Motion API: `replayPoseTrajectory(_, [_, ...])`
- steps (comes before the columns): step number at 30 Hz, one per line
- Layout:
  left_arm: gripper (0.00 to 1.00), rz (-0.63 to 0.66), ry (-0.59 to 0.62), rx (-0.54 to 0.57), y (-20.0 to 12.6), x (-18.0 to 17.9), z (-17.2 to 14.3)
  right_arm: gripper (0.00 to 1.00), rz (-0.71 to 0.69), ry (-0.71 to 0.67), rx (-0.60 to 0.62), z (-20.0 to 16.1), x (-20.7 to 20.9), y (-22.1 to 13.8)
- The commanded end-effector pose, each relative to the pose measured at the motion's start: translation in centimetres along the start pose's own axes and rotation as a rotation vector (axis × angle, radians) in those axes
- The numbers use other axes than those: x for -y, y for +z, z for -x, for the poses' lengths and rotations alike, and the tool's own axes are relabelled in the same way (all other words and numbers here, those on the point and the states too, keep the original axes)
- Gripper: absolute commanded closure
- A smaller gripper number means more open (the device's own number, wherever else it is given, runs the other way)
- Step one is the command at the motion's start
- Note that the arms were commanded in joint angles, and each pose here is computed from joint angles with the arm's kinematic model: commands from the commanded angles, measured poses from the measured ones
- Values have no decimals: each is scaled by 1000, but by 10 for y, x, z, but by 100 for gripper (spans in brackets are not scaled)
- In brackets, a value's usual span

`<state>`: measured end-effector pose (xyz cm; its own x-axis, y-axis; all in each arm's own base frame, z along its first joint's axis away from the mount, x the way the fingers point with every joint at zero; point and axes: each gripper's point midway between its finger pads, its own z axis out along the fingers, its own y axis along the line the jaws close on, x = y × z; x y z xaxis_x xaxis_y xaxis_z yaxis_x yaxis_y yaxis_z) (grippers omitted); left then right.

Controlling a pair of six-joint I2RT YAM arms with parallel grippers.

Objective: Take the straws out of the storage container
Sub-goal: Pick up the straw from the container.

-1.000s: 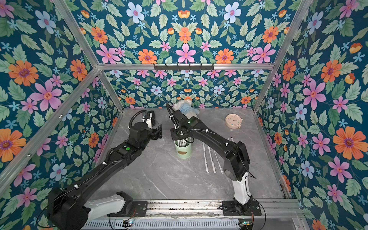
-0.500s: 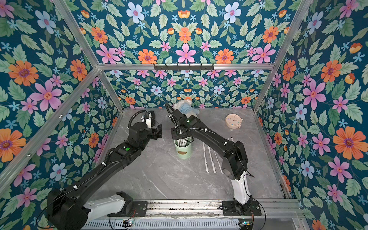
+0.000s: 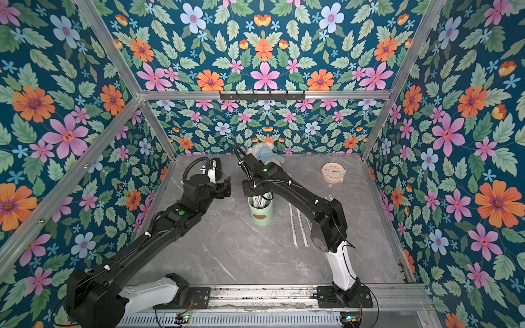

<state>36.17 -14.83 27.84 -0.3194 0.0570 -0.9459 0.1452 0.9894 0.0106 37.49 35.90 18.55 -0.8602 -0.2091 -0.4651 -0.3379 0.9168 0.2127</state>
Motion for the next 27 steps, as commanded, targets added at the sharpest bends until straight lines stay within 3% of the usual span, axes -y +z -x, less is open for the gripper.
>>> replayPoseTrajectory(1, [4,10,2,16,0,-2,4,71,-22,-11,-16,-4,4,2])
replayPoseTrajectory(27, [4,8,10,8,2,0,1,89,-9,-16,-6,-8,5,-3])
